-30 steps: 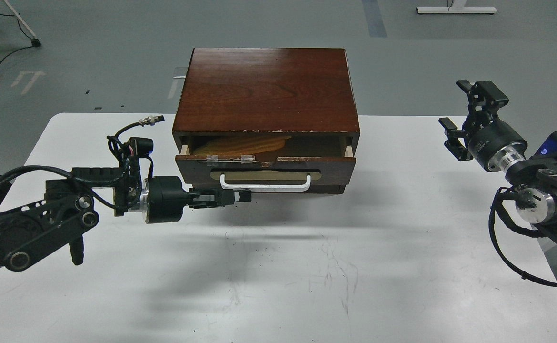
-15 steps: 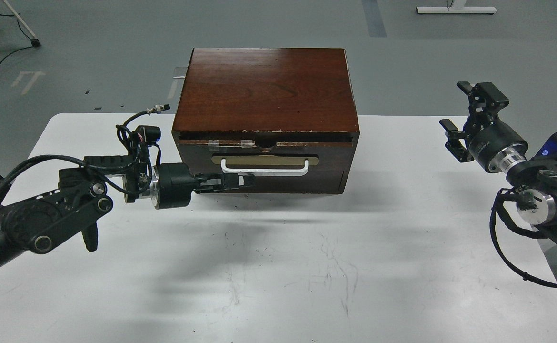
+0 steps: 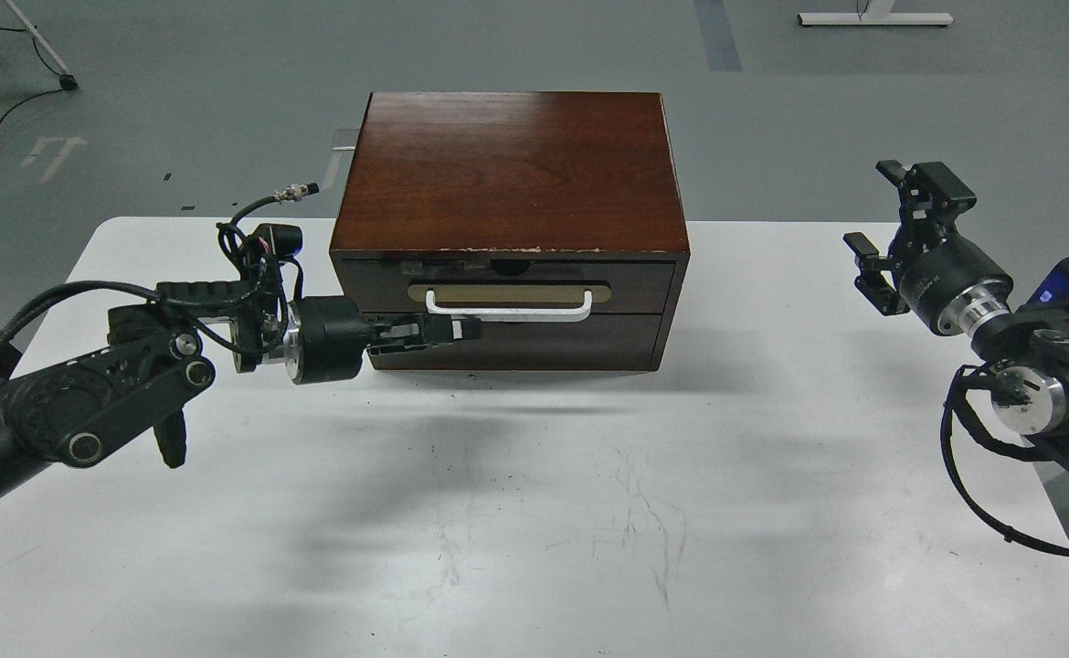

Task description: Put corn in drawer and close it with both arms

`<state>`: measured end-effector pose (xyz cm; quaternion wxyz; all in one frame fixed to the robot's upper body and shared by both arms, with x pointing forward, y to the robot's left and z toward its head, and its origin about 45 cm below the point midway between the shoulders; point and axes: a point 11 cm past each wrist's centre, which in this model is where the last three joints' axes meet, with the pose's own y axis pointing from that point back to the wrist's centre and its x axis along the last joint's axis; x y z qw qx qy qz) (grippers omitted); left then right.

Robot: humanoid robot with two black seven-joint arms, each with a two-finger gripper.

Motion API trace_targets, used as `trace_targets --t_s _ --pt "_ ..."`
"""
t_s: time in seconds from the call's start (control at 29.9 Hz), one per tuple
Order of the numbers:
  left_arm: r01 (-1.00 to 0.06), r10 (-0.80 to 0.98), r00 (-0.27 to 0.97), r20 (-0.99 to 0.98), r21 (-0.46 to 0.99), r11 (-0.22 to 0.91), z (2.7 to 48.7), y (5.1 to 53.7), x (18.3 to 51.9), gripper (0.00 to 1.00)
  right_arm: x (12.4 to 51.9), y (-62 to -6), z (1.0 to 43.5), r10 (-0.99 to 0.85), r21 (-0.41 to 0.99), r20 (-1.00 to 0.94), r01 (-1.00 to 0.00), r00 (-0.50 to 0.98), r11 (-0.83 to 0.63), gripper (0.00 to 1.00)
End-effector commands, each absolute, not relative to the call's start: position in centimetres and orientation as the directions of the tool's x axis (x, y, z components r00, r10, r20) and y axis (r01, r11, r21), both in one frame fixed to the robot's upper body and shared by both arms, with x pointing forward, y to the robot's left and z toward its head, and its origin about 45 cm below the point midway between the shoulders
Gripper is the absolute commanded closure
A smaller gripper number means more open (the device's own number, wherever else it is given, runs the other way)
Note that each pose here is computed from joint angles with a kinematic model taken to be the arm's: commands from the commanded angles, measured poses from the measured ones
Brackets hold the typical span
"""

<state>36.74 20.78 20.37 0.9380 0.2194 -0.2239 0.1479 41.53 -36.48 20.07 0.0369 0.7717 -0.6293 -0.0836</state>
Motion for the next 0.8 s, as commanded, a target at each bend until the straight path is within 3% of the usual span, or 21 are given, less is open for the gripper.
trace_targets --t_s 0.0,0.23,0.3,0.43,0.53,0.57,0.6,0.67,0.77 --pt "-0.365 0.218 0.875 0.432 0.291 0.885 21.1 20.8 35.4 0.02 41.5 -36.5 19.9 -0.977 0.166 -0.079 -0.964 0.196 -0.207 0.06" --pt "-0.350 0.316 0.895 0.315 0.057 0.935 27.1 19.9 33.4 0.02 41.4 -36.5 19.9 -0.977 0.167 -0.075 -0.963 0.199 -0.209 0.05" --pt "-0.435 0.456 0.861 0.224 -0.139 0.889 31.9 21.0 35.3 0.02 41.5 -36.5 20.0 -0.977 0.163 -0.075 -0.964 0.199 -0.209 0.05" --pt "-0.585 0.627 0.770 0.119 -0.263 0.767 34.1 25.2 38.9 0.02 41.7 -36.5 20.4 -0.978 0.145 -0.080 -0.968 0.195 -0.205 0.05" --pt "-0.752 0.774 0.630 0.068 -0.198 0.629 31.6 30.3 41.8 0.02 41.9 -36.7 21.4 -0.979 0.086 -0.085 -0.978 0.186 -0.193 0.05" --pt "-0.820 0.823 0.567 0.030 -0.076 0.568 29.3 32.3 42.5 0.02 41.9 -36.7 21.6 -0.979 0.072 -0.087 -0.979 0.186 -0.192 0.06" --pt "-0.820 0.823 0.567 0.029 -0.075 0.567 29.2 32.3 42.5 0.02 41.9 -36.7 21.6 -0.979 0.072 -0.087 -0.979 0.186 -0.192 0.06" --pt "-0.893 0.911 0.403 -0.087 0.179 0.413 24.2 36.8 42.6 0.02 41.9 -36.6 21.7 -0.978 0.070 -0.095 -0.979 0.186 -0.192 0.06" --pt "-0.914 0.945 0.238 -0.222 0.277 0.295 21.8 40.2 42.1 0.02 41.7 -36.4 21.2 -0.977 0.077 -0.111 -0.979 0.182 -0.191 0.06"
